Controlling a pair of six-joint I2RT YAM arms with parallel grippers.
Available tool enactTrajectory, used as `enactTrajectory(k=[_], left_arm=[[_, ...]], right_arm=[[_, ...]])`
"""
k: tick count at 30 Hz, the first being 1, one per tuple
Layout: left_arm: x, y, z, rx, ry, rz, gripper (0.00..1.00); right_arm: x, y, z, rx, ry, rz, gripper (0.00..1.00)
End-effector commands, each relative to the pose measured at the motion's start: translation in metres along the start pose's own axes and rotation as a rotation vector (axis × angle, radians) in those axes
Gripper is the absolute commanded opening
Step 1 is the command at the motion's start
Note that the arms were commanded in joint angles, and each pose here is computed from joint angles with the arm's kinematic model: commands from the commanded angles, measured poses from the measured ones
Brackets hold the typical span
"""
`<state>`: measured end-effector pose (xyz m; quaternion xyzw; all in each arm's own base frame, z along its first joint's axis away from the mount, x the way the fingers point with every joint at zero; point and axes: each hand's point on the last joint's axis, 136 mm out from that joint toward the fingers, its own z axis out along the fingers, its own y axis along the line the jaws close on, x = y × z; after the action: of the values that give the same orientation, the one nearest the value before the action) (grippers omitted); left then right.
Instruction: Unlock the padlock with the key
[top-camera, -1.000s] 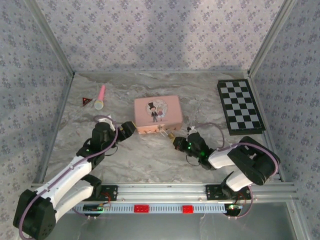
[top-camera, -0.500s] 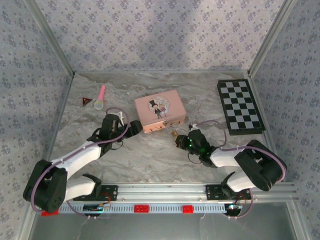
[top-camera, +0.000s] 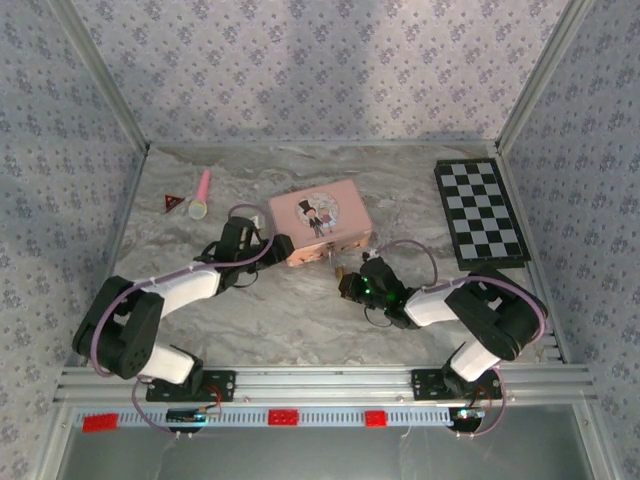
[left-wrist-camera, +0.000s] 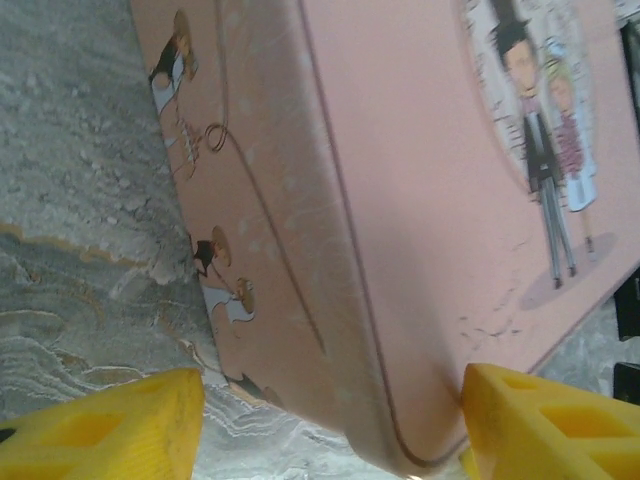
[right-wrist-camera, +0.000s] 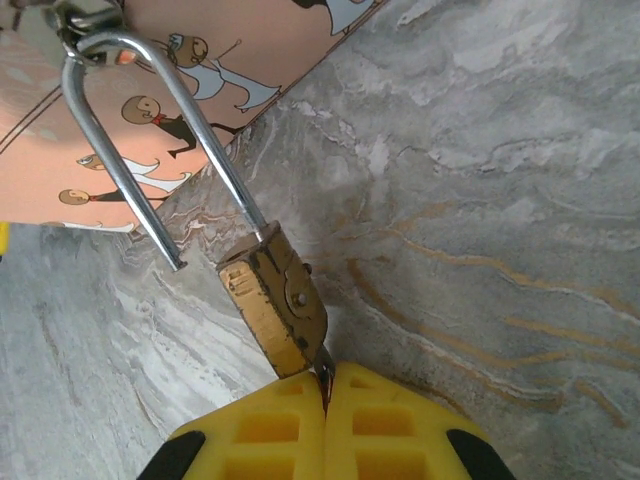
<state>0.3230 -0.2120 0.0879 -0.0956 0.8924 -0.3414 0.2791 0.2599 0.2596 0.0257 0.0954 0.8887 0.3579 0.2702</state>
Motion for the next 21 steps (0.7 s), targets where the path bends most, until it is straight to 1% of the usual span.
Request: enactTrajectory(k=[1, 6, 12, 16, 21], left_arm=[[-0.014, -0.012, 0.002, 0.008, -0.034, 0.000, 0.65], [-0.013, -0.011, 0.003, 0.003, -0.036, -0.001, 0.65], [-0.014, -0.011, 0.005, -0.003, -0.031, 0.004, 0.65], [-0.015, -0.012, 0.007, -0.002, -0.026, 0.001, 0.66], [-0.017, -0.017, 0.008, 0.014, -0.029, -0.006, 0.66]], right_arm=[[0.003, -0.007, 0.005, -0.003, 0.012, 0.054, 0.04], [0.001, -0.005, 0.002, -0.018, 0.012, 0.025, 0.21], [-0.017, -0.004, -0.018, 0.003, -0.024, -0.051, 0.35], [-0.038, -0.003, -0.033, 0.045, -0.059, -0.125, 0.40], [-0.058, 0.016, -0.033, -0.018, -0.047, -0.178, 0.39]])
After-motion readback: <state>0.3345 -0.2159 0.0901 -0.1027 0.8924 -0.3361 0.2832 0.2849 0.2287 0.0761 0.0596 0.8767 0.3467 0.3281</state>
